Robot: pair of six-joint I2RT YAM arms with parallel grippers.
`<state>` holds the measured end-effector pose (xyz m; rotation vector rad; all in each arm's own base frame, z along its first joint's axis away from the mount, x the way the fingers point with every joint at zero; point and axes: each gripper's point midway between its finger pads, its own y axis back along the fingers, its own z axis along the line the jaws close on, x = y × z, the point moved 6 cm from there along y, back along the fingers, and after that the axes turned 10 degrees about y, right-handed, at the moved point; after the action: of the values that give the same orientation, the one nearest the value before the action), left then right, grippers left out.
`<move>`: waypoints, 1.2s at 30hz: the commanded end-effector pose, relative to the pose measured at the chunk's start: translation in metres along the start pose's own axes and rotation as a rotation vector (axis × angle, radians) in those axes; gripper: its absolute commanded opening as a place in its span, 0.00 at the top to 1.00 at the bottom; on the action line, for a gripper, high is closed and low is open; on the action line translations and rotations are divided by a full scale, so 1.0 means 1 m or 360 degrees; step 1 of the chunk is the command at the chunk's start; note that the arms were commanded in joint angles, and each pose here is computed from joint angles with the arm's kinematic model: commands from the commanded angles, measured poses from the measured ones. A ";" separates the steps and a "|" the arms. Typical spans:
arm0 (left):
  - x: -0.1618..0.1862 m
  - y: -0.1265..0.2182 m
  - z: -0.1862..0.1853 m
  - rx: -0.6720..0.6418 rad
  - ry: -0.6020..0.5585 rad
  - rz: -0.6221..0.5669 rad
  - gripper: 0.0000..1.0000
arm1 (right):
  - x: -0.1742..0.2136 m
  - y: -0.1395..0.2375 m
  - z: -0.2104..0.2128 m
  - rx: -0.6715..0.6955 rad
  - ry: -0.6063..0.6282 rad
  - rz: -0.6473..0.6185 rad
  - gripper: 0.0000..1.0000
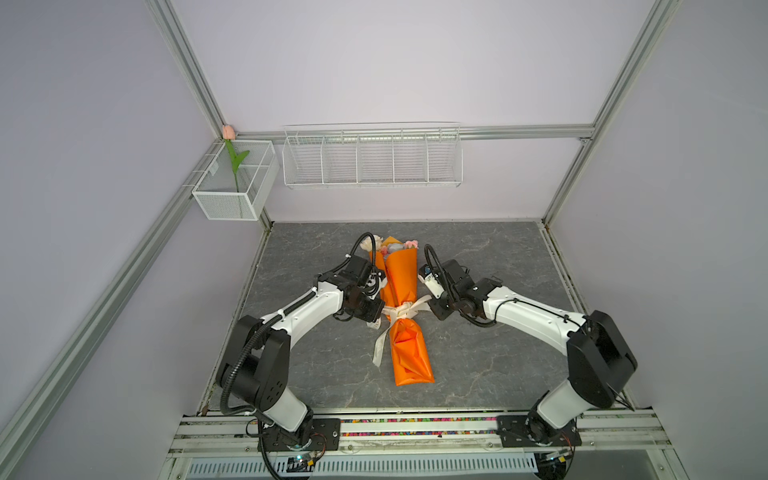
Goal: Tie the bouquet of fake flowers
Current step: 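Release the ribbon loops and draw both grippers away from the bouquet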
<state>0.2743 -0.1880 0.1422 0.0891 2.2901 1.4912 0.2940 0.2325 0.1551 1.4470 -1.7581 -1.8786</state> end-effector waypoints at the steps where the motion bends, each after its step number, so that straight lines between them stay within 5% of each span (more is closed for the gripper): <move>1: 0.006 0.006 0.001 0.0070 0.0057 -0.0013 1.00 | 0.008 0.007 -0.004 0.0023 -0.0093 0.0027 0.94; 27: 0.030 0.035 0.048 -0.0149 0.0524 -0.0146 1.00 | 0.014 0.001 -0.038 0.0209 -0.0249 0.0268 0.94; 36: 0.035 0.020 0.063 -0.0294 0.0578 -0.0008 1.00 | 0.028 0.004 -0.050 0.0278 -0.0395 0.0275 0.94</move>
<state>0.2600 -0.1263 0.1301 -0.2181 2.4392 1.7181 0.3152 0.1955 0.1530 1.1743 -2.0470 -1.8926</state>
